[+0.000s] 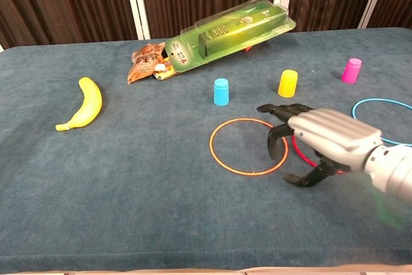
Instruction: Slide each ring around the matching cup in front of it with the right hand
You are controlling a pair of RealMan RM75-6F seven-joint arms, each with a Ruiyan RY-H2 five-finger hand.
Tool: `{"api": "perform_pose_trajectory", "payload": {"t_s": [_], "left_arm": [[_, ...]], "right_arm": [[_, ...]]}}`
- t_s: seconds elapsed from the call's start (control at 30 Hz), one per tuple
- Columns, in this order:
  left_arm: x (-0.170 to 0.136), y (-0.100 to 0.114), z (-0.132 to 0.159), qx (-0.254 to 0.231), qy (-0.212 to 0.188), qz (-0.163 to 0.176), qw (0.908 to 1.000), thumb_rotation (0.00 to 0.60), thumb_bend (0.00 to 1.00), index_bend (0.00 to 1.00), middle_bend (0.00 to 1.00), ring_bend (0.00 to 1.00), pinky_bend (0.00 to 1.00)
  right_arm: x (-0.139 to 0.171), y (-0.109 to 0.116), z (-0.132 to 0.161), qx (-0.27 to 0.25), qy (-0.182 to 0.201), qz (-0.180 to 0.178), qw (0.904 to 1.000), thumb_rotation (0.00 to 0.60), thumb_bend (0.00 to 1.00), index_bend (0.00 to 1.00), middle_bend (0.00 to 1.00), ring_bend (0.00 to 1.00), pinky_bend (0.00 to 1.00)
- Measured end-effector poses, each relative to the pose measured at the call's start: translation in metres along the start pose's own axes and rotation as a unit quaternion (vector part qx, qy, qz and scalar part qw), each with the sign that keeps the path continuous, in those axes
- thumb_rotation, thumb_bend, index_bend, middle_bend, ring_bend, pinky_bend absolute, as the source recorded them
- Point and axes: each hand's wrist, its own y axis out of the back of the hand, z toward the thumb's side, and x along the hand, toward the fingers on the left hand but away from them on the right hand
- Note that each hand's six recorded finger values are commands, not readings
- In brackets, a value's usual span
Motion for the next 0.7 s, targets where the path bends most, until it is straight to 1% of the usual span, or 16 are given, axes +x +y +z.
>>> {"api": "perform_pose_trajectory", "payload": {"t_s": [0.07, 0.13, 0.7], "left_arm": [[0.000, 0.001, 0.000, -0.001, 0.000, 0.000, 1.0000, 0.600, 0.45, 0.00, 0.00, 0.00, 0.02], [0.000, 0.001, -0.001, -0.002, 0.000, 0.001, 1.0000, 0.600, 0.45, 0.00, 0.00, 0.00, 0.02], [0.000, 0.000, -0.001, 0.000, 0.000, -0.003, 1.0000, 0.600, 0.45, 0.00, 0.00, 0.00, 0.02]], "right_arm": [[-0.004, -0.002, 0.002, 0.003, 0.001, 0.002, 1.0000, 0.600, 0.45, 0.59, 0.00, 0.00, 0.00], [-0.006, -0.003, 0.004, 0.001, 0.001, 0.002, 1.0000, 0.600, 0.46, 0.60, 0.00, 0.00, 0.00], [-0.011, -0.011, 0.006, 0.000, 0.000, 0.009, 1.0000, 0.600, 0.46, 0.64, 0.00, 0.00, 0.00]]}}
